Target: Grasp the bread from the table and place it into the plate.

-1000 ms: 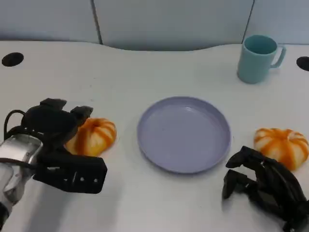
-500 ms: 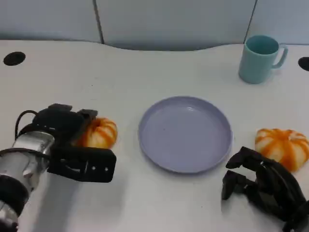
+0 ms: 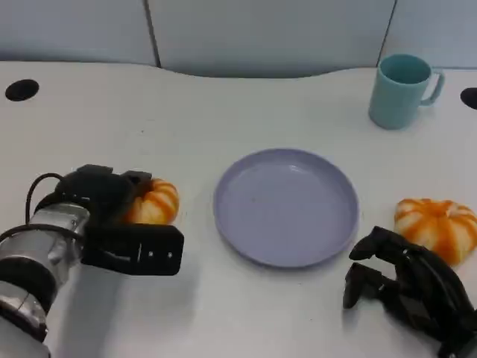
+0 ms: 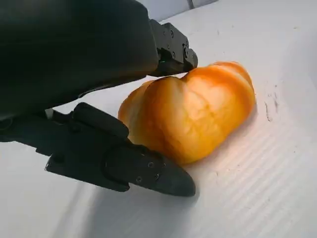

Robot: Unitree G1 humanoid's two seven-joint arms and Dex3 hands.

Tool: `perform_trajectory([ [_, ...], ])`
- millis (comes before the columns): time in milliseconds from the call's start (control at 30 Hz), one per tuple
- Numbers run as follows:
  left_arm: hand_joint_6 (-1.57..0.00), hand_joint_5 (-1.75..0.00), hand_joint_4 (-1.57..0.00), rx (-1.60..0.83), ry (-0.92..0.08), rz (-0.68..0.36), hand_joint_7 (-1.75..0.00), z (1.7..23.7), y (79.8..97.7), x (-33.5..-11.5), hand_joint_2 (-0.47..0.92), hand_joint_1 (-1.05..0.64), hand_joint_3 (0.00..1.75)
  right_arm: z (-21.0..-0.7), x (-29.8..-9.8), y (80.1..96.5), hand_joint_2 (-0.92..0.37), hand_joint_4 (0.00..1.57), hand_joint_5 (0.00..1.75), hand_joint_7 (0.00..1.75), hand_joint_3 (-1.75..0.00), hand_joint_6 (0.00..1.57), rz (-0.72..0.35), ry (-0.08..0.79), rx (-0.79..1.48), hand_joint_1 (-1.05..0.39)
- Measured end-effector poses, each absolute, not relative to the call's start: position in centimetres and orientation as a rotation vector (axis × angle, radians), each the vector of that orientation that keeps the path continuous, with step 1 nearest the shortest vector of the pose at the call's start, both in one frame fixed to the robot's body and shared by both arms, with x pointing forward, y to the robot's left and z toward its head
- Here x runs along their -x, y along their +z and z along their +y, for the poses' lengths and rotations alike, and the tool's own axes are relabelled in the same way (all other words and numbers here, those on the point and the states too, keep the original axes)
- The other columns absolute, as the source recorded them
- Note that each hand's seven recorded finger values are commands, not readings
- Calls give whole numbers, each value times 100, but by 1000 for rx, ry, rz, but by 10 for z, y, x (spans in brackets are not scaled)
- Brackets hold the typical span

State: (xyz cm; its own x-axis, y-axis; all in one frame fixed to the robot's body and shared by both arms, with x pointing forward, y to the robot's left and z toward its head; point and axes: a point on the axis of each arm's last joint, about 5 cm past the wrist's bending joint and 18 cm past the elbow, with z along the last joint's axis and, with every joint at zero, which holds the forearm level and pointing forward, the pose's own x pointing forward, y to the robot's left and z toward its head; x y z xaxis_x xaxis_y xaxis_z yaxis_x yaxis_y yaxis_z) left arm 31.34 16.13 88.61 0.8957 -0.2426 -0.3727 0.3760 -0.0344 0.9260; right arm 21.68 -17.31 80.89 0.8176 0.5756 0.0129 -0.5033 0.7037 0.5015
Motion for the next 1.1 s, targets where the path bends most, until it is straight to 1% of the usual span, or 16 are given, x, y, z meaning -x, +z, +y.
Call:
perform_trajectory([
  [100,-15,-9,-8,-1509,-488,135,-2,160,885,-314,84,-64,0,-173,-217,809,-92,69,156,111,-20,69,148,602,-507,-50],
  [200,-25,-14,-22,-1500,-471,138,-4,160,884,-313,85,-51,1,-174,-216,809,-92,68,156,111,-21,69,149,602,-508,-51],
  [300,-55,-24,-49,-1495,-451,112,-10,160,882,-312,91,-33,6,-174,-215,809,-92,68,157,112,-21,69,148,601,-507,-51],
  [333,-70,-31,-66,-1486,-437,89,-14,160,880,-311,92,-28,7,-174,-215,809,-92,68,156,112,-21,69,147,600,-506,-51],
  [467,-81,-36,-78,-1440,-377,-18,-16,160,873,-305,92,-24,9,-174,-214,809,-92,68,156,111,-20,69,145,593,-503,-51],
  [533,-103,-56,-95,-1436,-362,-41,-18,161,871,-304,92,-26,7,-174,-214,809,-92,68,156,111,-20,69,145,592,-502,-50],
  [600,-121,-127,-90,-1436,-329,-83,-22,162,867,-300,92,-26,20,-175,-213,809,-92,68,156,111,-19,69,146,591,-504,-50],
  [633,-123,-139,-88,-1441,-315,-100,-24,162,865,-299,92,-25,22,-175,-213,809,-92,67,156,111,-19,69,147,591,-506,-50],
  [667,-124,-145,-87,-1451,-308,-115,-25,163,864,-298,92,-25,24,-175,-213,809,-92,67,156,111,-19,69,148,591,-507,-50],
  [700,-97,-160,-86,-1458,-304,-125,-91,163,863,-298,92,-26,33,-175,-213,809,-92,67,156,111,-20,69,149,591,-508,-50],
  [733,-75,-168,-85,-1463,-300,-133,-141,163,863,-297,92,-27,39,-175,-213,809,-92,67,156,111,-21,68,149,591,-508,-50],
  [767,-68,-171,-85,-1467,-297,-140,-157,163,862,-297,92,-27,41,-175,-213,809,-92,67,156,111,-21,68,147,591,-506,-50],
  [833,-63,-174,-86,-1473,-292,-145,-170,164,862,-296,91,-28,44,-175,-212,809,-92,67,156,111,-20,68,144,590,-502,-50],
  [933,-60,-175,-87,-1456,-279,-133,-174,164,861,-296,89,-27,44,-175,-212,809,-92,67,156,110,-20,68,144,589,-503,-50],
  [1067,-60,-175,-87,-1410,-250,-115,-175,164,860,-295,88,-27,44,-175,-212,809,-92,67,156,110,-20,69,145,588,-505,-50],
  [1100,-62,-175,-86,-1408,-248,-115,-163,164,859,-295,88,-26,46,-175,-212,809,-92,67,156,110,-20,69,145,588,-505,-50],
])
